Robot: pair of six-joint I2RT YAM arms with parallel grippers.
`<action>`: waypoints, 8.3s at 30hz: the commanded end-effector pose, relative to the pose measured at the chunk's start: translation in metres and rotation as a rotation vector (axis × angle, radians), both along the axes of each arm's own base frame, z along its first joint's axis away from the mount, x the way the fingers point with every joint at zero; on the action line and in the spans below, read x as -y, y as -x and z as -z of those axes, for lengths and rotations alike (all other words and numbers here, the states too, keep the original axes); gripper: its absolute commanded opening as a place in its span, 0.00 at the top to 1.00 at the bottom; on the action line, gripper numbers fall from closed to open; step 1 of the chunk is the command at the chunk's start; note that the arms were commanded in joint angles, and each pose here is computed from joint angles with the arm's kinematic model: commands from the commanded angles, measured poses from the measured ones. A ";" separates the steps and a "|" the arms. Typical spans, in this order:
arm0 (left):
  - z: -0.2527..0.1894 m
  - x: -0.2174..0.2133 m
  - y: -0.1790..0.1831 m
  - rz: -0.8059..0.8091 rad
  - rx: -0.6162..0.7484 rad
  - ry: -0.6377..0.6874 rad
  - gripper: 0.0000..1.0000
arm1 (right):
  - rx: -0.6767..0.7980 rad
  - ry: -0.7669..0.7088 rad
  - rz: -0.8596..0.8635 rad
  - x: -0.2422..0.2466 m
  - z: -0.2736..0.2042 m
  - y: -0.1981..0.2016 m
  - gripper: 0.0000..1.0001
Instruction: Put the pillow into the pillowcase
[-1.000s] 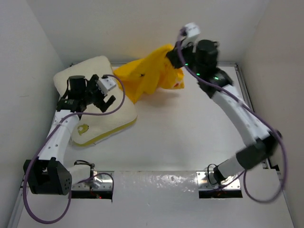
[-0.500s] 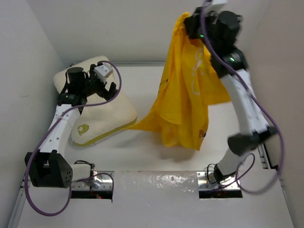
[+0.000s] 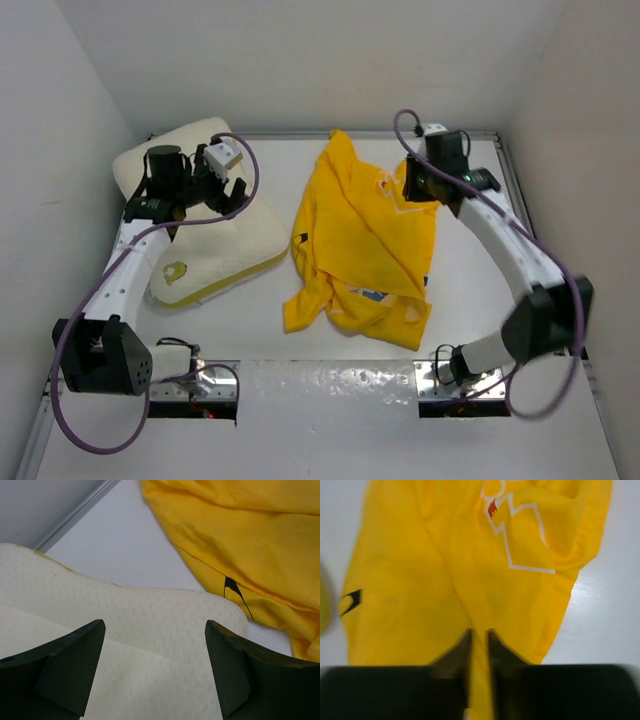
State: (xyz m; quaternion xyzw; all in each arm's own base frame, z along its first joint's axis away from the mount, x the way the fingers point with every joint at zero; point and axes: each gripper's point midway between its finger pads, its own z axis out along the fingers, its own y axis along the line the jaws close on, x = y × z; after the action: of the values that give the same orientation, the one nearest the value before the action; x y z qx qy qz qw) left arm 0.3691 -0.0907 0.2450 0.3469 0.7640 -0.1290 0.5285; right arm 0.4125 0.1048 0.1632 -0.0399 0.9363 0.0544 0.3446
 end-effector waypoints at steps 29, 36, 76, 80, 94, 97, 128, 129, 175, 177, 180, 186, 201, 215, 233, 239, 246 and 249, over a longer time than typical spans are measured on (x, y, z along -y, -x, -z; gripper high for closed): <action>0.127 -0.063 0.118 0.195 -0.400 -0.531 0.00 | 0.252 0.081 -0.694 -0.133 0.038 0.096 0.32; 0.160 -0.083 0.125 0.235 -0.336 -0.697 0.00 | 0.165 0.075 -0.874 -0.179 0.073 0.117 0.44; 0.040 -0.070 -0.131 -0.256 -0.203 -0.232 0.00 | 0.066 0.070 -0.784 -0.143 0.068 0.127 0.19; 0.086 -0.152 -0.155 -0.480 -0.334 -0.269 0.00 | 0.062 0.065 -0.812 -0.160 0.080 0.142 0.19; 0.237 -0.165 -0.041 -0.433 -0.565 -0.457 0.47 | 0.073 0.007 -0.594 -0.188 0.117 0.092 0.79; 0.244 -0.155 -0.006 -0.361 -0.627 -0.441 0.91 | 0.074 -0.058 -0.478 -0.173 0.113 0.073 1.00; 0.109 0.003 -0.086 0.527 -0.262 -0.340 0.00 | 0.284 0.022 -0.033 -0.073 -0.003 -0.092 1.00; 0.113 0.006 -0.093 0.531 -0.269 -0.323 0.00 | 0.275 0.016 -0.040 -0.074 0.000 -0.090 1.00; 0.029 0.148 0.050 0.550 -0.348 -0.139 1.00 | 0.422 -0.115 -0.309 -0.160 -0.063 -0.085 1.00; 0.051 0.139 0.038 0.453 -0.356 -0.179 1.00 | 0.441 -0.115 -0.331 -0.157 -0.071 -0.073 1.00; 0.070 0.135 0.020 0.332 -0.349 -0.180 1.00 | 0.419 -0.099 -0.417 -0.157 -0.069 -0.051 1.00; 0.082 0.117 -0.039 0.016 -0.252 -0.179 1.00 | 0.344 0.017 -0.563 -0.164 -0.054 -0.011 1.00; 0.076 0.064 -0.054 -0.204 -0.237 -0.267 1.00 | 0.273 0.145 -0.530 -0.124 -0.052 0.002 1.00; 0.077 0.051 -0.058 -0.231 -0.225 -0.296 1.00 | 0.305 0.138 -0.501 -0.156 -0.076 -0.047 0.16; 0.132 0.043 -0.054 -0.239 -0.300 -0.312 1.00 | 0.106 -0.060 -0.344 -0.139 0.072 -0.012 0.58; 0.138 0.046 -0.058 -0.250 -0.324 -0.297 1.00 | 0.097 -0.038 -0.276 -0.140 0.099 -0.033 0.55; 0.143 0.053 -0.061 -0.237 -0.346 -0.276 1.00 | 0.145 0.067 -0.094 -0.115 0.117 -0.062 0.64; 0.144 0.056 -0.064 -0.230 -0.345 -0.271 1.00 | 0.134 0.082 -0.078 -0.111 0.122 -0.057 0.92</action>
State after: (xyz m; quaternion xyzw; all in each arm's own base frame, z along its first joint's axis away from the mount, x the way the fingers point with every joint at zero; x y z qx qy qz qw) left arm 0.4162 -0.1392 0.0825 0.3101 0.8959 -0.0118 0.3179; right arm 0.4495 0.2183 0.0213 -0.1274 0.9236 0.0444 0.3589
